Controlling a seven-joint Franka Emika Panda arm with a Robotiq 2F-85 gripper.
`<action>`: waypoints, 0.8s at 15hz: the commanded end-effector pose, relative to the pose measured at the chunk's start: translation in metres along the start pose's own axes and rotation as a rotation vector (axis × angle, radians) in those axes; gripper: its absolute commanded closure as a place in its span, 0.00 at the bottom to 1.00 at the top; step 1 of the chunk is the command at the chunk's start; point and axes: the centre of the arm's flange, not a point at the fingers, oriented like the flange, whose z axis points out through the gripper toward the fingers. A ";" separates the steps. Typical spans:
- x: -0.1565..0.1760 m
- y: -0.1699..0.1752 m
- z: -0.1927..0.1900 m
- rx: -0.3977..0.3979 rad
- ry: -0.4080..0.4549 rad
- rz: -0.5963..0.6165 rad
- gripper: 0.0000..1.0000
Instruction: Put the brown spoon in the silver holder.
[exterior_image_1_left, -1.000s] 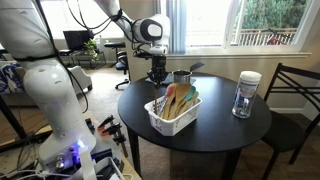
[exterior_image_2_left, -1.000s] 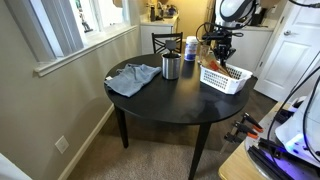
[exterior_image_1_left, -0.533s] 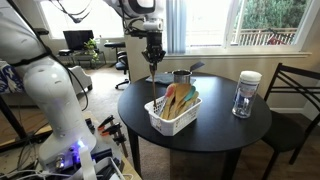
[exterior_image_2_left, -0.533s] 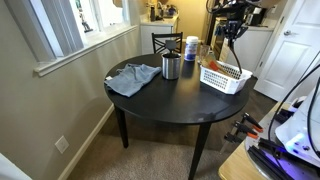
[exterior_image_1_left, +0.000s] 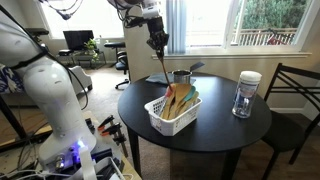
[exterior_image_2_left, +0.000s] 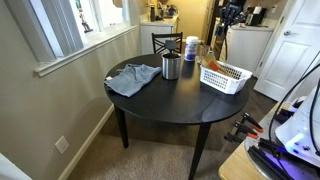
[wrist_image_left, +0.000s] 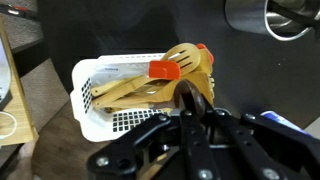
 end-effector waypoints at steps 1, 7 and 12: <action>0.000 -0.021 0.020 0.091 -0.015 -0.088 0.93; 0.005 -0.071 0.004 0.182 -0.019 -0.125 0.93; -0.005 -0.090 -0.021 0.266 -0.044 -0.159 0.93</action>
